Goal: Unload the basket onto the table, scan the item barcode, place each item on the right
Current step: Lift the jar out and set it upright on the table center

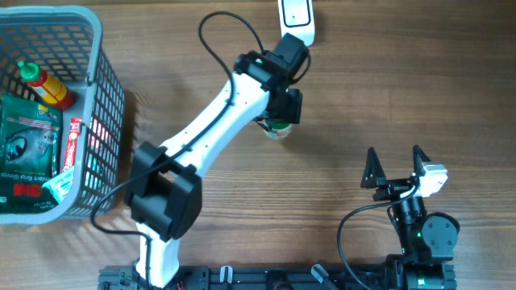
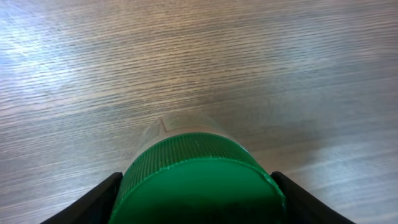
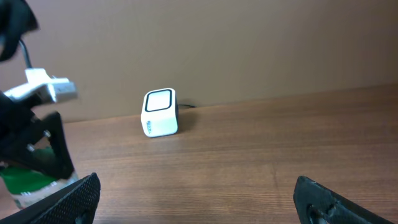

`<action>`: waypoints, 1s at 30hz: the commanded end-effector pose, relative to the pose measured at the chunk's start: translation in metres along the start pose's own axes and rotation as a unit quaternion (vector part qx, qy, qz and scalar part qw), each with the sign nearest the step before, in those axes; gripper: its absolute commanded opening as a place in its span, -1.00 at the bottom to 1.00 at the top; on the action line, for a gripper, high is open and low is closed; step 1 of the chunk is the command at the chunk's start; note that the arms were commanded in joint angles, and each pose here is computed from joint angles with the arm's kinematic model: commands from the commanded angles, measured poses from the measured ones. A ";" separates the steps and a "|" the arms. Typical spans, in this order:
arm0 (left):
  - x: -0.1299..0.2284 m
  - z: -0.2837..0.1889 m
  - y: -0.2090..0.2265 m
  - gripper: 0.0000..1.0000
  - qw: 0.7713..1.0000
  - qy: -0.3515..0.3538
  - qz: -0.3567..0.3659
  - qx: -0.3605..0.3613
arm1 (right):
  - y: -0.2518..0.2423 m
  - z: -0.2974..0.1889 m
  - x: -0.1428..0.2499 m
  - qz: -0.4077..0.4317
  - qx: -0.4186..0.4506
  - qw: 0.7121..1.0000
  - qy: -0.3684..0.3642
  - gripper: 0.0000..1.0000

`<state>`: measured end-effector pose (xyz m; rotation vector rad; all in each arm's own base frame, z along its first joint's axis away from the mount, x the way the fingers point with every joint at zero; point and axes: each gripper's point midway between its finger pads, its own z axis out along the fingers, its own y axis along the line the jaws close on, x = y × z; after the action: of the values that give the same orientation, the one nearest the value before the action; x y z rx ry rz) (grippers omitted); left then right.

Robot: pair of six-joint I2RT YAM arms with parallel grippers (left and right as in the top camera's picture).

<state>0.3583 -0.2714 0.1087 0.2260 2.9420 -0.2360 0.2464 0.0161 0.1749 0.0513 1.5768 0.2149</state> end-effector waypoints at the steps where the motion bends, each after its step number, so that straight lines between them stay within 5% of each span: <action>1: -0.004 0.014 -0.004 0.09 0.999 -0.011 -0.022 -0.021 | 0.000 0.000 -0.002 -0.006 0.000 1.000 -0.005 1.00; 10: -0.001 0.044 -0.006 0.11 0.990 0.001 -0.139 -0.029 | 0.000 0.000 -0.002 -0.006 0.000 1.000 -0.005 1.00; 16: -0.001 0.045 -0.005 0.62 0.990 0.003 -0.139 -0.030 | 0.000 0.000 -0.002 -0.006 0.000 1.000 -0.005 0.99; 22: 0.002 0.042 -0.005 0.70 0.990 0.009 -0.139 -0.030 | 0.000 0.000 -0.002 -0.006 0.000 1.000 -0.005 1.00; 27: -0.006 0.008 -0.005 0.99 0.990 -0.018 -0.141 -0.011 | 0.000 0.000 -0.002 -0.006 0.000 1.000 -0.005 0.99; 30: -0.020 -0.037 0.004 1.00 0.986 -0.069 -0.149 0.003 | 0.000 0.000 -0.002 -0.006 0.000 1.000 -0.005 0.99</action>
<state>0.3601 -0.2795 0.0808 -0.1892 2.9760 -0.1977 0.2465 0.0161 0.1747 0.0513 1.5772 0.2149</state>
